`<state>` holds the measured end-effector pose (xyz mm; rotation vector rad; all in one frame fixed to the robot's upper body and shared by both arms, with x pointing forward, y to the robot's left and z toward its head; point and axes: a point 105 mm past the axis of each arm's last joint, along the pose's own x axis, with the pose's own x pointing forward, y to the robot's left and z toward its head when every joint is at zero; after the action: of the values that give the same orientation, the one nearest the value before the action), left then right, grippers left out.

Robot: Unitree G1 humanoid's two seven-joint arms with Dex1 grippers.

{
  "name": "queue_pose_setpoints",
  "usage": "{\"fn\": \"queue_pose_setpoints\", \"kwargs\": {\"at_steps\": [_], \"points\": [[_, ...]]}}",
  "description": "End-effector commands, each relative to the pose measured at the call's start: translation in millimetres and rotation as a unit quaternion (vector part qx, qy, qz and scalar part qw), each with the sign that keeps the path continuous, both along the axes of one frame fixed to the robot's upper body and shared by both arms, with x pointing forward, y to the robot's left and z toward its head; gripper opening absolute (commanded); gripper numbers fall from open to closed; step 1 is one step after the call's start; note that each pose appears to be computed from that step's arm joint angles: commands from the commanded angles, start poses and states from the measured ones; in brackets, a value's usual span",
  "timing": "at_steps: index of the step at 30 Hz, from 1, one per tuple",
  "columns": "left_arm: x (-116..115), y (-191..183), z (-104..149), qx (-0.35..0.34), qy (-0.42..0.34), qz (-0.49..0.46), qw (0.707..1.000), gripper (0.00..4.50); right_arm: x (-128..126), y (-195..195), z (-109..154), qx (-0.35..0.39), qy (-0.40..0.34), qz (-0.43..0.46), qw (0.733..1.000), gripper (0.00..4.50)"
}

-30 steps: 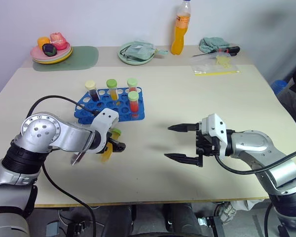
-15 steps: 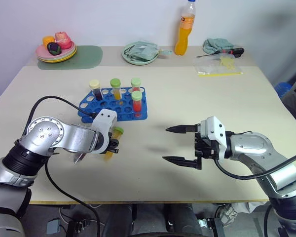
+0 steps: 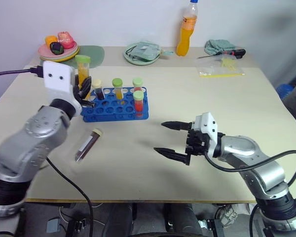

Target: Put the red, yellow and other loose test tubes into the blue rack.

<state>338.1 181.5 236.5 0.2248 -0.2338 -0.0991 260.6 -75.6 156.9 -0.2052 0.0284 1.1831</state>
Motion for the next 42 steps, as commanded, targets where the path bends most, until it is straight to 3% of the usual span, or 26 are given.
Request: {"fn": "queue_pose_setpoints", "kwargs": {"at_steps": [1,5,10,25,42], "points": [[2.3,-13.6,-3.1,-0.004,-0.088,0.015,0.996,0.72,2.5,3.6,4.1,0.018,-0.009,-0.021,1.000,4.50],[4.3,-35.1,-37.5,-0.029,-0.095,-0.031,0.995,0.72,2.4,6.3,5.1,0.028,-0.008,-0.033,0.999,4.50],[12.9,-37.1,-57.8,-0.047,-0.089,-0.039,0.994,0.72,2.0,5.9,5.3,0.028,-0.008,-0.040,0.999,4.50],[30.1,-62.3,-69.4,-0.066,-0.099,-0.080,0.990,0.72,-0.6,6.2,6.9,0.026,-0.008,-0.041,0.999,4.50],[32.8,-50.1,-90.6,-0.060,-0.107,-0.049,0.991,0.72,-3.7,7.6,5.4,0.019,-0.006,-0.031,0.999,4.50]]}}
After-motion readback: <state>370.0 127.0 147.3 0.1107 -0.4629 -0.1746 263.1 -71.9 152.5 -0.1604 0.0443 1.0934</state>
